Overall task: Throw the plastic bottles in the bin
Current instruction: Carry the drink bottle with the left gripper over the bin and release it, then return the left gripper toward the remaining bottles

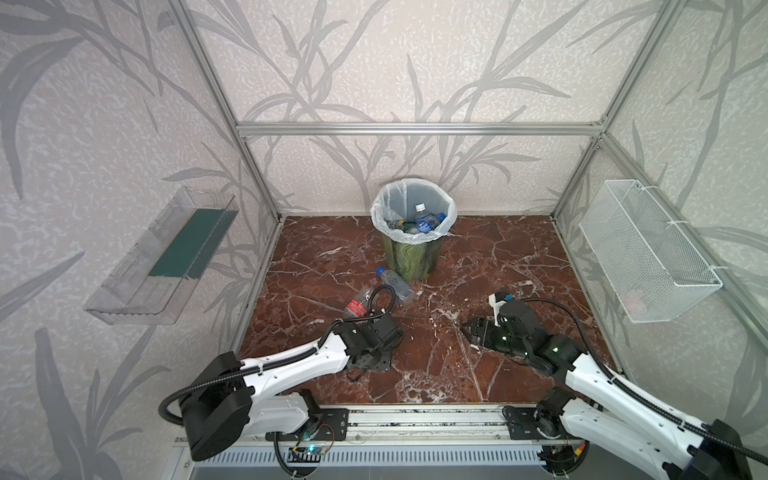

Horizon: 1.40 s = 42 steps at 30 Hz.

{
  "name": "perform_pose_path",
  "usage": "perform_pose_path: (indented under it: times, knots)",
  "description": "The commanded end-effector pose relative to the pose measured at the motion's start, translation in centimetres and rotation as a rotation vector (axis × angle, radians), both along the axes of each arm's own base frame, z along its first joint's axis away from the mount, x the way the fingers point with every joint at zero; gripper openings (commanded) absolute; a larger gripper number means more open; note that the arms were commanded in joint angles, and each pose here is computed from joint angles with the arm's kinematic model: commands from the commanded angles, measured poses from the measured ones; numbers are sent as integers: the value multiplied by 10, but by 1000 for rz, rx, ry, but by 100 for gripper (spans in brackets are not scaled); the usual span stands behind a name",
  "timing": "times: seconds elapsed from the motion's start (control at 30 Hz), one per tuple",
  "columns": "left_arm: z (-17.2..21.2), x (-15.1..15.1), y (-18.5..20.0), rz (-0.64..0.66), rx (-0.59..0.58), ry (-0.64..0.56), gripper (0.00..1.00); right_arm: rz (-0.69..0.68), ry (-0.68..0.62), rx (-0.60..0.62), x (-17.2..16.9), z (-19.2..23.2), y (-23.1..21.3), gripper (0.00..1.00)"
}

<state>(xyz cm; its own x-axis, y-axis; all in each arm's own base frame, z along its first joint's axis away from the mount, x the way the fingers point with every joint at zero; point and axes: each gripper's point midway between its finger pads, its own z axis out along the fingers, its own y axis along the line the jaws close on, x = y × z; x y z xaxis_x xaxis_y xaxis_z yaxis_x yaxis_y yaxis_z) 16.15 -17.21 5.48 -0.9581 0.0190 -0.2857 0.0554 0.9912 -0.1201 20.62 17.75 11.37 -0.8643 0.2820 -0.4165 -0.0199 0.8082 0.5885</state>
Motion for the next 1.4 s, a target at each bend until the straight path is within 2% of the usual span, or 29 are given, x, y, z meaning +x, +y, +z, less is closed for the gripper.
perform_pose_path:
  times: [0.0, 0.33, 0.47, 0.6, 0.67, 0.77, 0.83, 0.9, 1.0, 1.13, 1.27, 1.37]
  knots:
    - [18, 8, 9, 73, -15, -79, 58, 1, -5, 4, -2, 1, 0, 83]
    - [82, 36, 9, 191, -259, -306, 58, 2, -9, 3, -1, 4, 0, 83]
    - [141, 59, 7, 174, -321, -416, 58, 2, -16, 1, 1, 8, 0, 83]
    - [230, 108, -2, 132, -387, -548, 59, 1, -31, 7, 2, 14, 1, 83]
    - [289, 142, -20, 82, -434, -621, 58, 2, -38, 12, 3, 18, 2, 83]
    - [356, 193, -51, 28, -473, -682, 61, -8, -55, 9, 6, 27, 0, 83]
    - [365, 227, -67, 24, -480, -621, 69, -9, -70, 12, 6, 36, -1, 83]
    - [359, 242, -64, 46, -414, -549, 81, -11, -84, 11, 7, 43, -2, 83]
    - [357, 237, -41, 106, -324, -529, 91, -11, -95, -2, 7, 47, -6, 85]
    - [362, 206, -1, 196, -348, -656, 94, -9, -85, 6, 6, 40, -5, 85]
    - [327, 163, 47, 290, -305, -635, 94, -9, -64, 8, 5, 29, -3, 85]
    - [292, 137, 66, 340, -319, -591, 93, -5, -46, 10, 5, 20, -1, 85]
